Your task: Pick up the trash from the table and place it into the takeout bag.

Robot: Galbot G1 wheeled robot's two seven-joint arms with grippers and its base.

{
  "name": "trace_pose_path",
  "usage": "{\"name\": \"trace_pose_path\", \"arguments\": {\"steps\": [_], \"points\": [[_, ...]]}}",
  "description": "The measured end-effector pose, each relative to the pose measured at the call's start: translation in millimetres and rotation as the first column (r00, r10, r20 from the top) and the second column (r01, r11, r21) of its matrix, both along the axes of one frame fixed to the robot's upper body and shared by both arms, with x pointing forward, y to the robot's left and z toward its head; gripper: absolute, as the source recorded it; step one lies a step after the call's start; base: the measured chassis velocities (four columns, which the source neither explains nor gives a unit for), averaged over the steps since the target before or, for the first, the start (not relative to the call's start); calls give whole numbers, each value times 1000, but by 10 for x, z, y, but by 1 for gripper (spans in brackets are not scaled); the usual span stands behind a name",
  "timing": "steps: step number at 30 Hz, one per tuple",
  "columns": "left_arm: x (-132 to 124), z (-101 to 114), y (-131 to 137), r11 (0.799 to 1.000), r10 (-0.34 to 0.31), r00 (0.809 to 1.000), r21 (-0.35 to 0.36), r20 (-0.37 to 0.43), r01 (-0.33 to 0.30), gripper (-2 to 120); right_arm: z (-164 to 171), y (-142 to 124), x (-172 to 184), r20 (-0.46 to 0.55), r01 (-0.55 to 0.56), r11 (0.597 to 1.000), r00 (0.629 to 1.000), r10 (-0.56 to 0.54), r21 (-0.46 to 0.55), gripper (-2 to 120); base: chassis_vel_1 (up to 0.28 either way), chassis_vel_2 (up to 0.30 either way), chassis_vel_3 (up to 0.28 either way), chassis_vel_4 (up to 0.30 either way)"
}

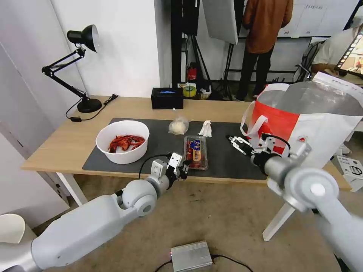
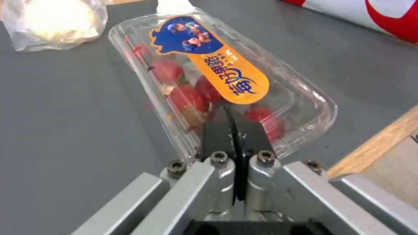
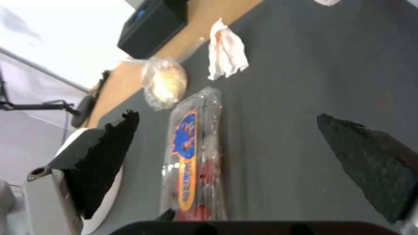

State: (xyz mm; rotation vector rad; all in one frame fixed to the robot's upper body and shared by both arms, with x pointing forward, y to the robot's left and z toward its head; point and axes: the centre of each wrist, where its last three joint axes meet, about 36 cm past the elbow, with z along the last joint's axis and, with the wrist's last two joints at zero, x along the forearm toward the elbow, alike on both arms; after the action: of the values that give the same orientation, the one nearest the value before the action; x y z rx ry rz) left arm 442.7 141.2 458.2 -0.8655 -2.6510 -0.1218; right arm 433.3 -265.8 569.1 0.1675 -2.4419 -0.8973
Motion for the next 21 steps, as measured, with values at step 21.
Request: {"name": "trace_pose_path", "arguments": {"steps": [21], "points": [[-19,8,-25,1000,-6,1000,-1,-4,6,0,28,349,866,-123,-72,997,990,69,-21,100,0,0,0,0]]}}
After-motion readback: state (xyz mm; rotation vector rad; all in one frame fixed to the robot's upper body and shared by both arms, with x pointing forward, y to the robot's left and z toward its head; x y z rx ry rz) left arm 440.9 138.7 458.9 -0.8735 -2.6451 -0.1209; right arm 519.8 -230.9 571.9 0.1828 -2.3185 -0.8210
